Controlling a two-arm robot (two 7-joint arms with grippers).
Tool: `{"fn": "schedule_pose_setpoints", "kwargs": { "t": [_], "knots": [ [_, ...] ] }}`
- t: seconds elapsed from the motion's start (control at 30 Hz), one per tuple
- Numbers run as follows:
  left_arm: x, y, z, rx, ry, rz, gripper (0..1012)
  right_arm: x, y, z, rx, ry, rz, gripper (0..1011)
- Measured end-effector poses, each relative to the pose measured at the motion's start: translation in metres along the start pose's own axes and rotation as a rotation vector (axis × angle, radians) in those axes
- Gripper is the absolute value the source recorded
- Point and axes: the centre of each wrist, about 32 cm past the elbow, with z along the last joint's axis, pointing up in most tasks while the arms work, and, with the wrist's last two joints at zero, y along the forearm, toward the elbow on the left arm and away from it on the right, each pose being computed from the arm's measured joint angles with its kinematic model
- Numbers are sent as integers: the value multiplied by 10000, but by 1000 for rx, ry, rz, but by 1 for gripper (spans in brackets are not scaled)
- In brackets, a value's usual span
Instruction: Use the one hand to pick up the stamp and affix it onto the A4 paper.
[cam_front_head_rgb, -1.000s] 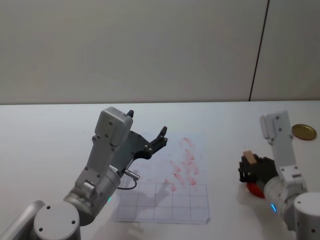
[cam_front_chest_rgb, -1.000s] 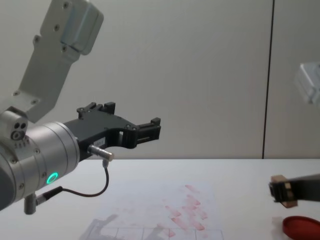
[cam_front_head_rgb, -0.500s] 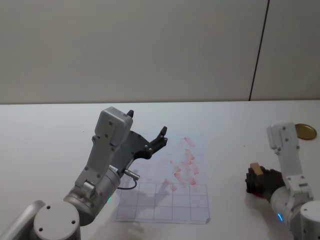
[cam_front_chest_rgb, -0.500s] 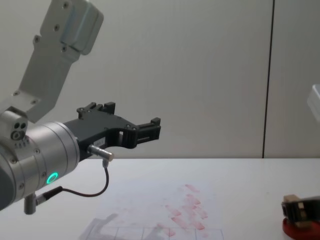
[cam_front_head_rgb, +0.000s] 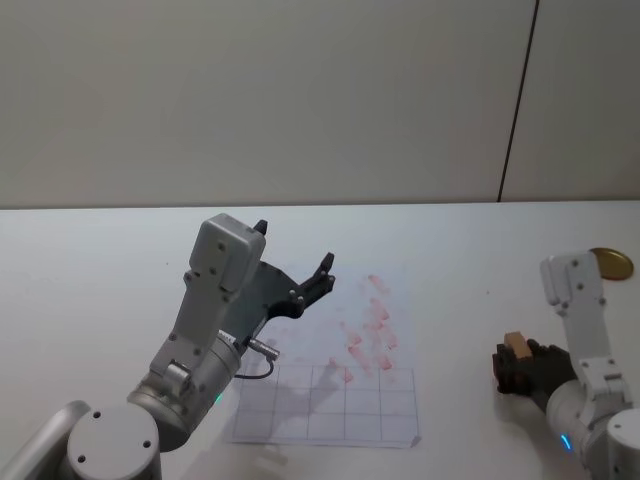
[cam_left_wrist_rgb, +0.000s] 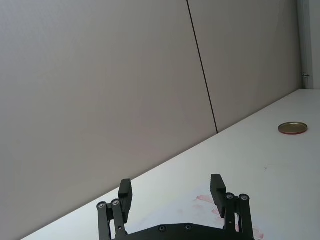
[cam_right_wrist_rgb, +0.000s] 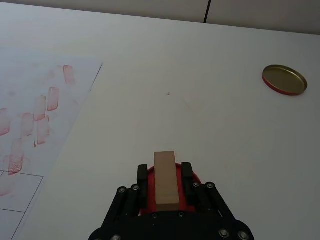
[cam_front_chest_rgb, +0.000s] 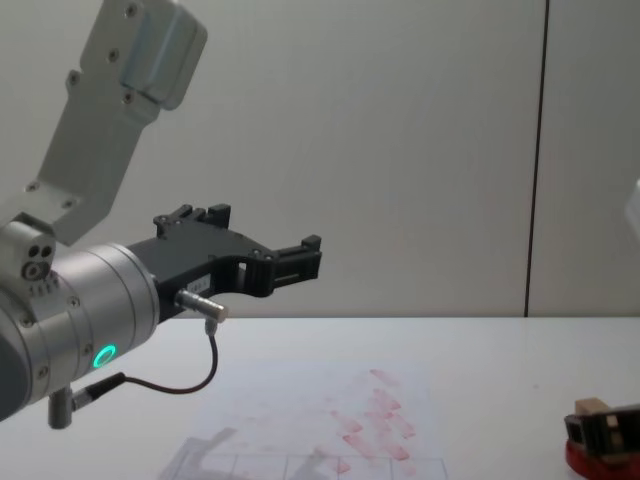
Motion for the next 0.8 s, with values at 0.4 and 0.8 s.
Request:
{"fn": "schedule_pose_setpoints", "kwargs": {
  "t": [0.4, 0.8],
  "knots": [
    [0, 0, 0, 0, 0, 0, 993, -8, -71, 62, 56, -11, 3, 723],
    [0, 0, 0, 0, 0, 0, 993, -15, -199, 141, 176, -42, 11, 1001]
  ]
}}
